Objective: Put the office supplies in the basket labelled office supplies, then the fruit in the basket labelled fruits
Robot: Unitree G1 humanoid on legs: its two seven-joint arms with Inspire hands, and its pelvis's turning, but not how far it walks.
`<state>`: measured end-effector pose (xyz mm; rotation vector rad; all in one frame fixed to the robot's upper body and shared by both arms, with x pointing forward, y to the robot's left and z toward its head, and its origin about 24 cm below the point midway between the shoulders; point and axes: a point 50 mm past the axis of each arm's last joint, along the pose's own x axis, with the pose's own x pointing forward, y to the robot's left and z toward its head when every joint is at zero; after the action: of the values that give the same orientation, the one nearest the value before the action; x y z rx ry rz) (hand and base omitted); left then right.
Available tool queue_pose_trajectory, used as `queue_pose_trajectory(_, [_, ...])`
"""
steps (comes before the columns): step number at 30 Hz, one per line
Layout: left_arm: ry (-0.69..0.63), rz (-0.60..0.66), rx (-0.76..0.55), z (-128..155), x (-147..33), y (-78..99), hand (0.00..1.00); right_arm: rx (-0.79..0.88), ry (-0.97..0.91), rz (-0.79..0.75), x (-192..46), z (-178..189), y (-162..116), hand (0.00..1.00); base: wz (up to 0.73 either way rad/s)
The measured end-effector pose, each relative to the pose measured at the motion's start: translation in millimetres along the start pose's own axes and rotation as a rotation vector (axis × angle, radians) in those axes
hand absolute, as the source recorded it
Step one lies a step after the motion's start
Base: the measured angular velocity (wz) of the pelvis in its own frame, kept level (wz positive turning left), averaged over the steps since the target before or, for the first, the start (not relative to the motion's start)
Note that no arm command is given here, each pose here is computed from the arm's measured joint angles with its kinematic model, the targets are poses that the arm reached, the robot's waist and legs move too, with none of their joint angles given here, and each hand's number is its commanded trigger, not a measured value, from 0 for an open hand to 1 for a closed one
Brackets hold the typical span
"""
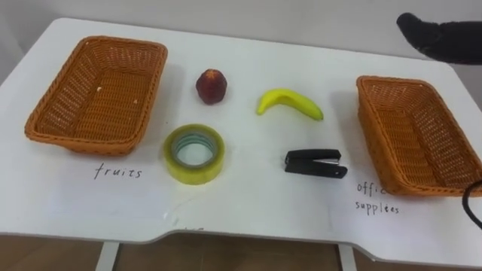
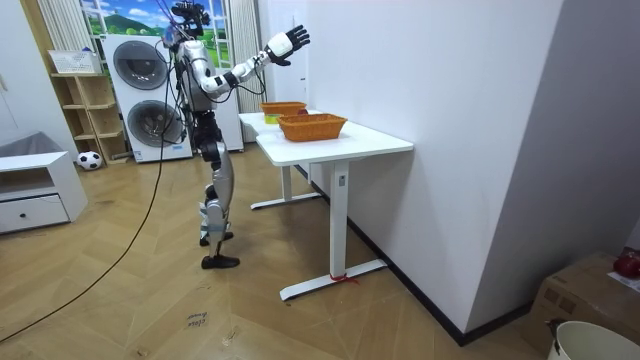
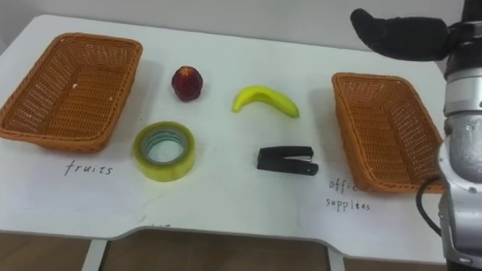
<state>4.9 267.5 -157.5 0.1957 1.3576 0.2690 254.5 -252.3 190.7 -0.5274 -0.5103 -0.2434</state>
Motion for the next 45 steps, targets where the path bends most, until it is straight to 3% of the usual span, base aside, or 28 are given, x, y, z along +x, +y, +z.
queue_pose_trajectory(7, [0.003, 0.002, 0.003, -0.9, -0.2, 2.1, 0.0, -0.098, 0.011, 0.18, -1.8, -1.4, 20.7, 0.0, 0.0])
queue_pose_trajectory(16, [-0.008, 0.013, 0.012, 4.6, 0.5, 5.5, 0.0, -0.096, 0.084, 0.325, -4.8, -16.6, 29.4, 0.0, 0.0])
queue_pose_trajectory(45, [-0.083, 0.004, 0.024, 30.9, 3.2, 3.2, 0.0, -0.096, 0.187, 0.567, -13.5, -33.3, 44.7, 0.0, 0.0])
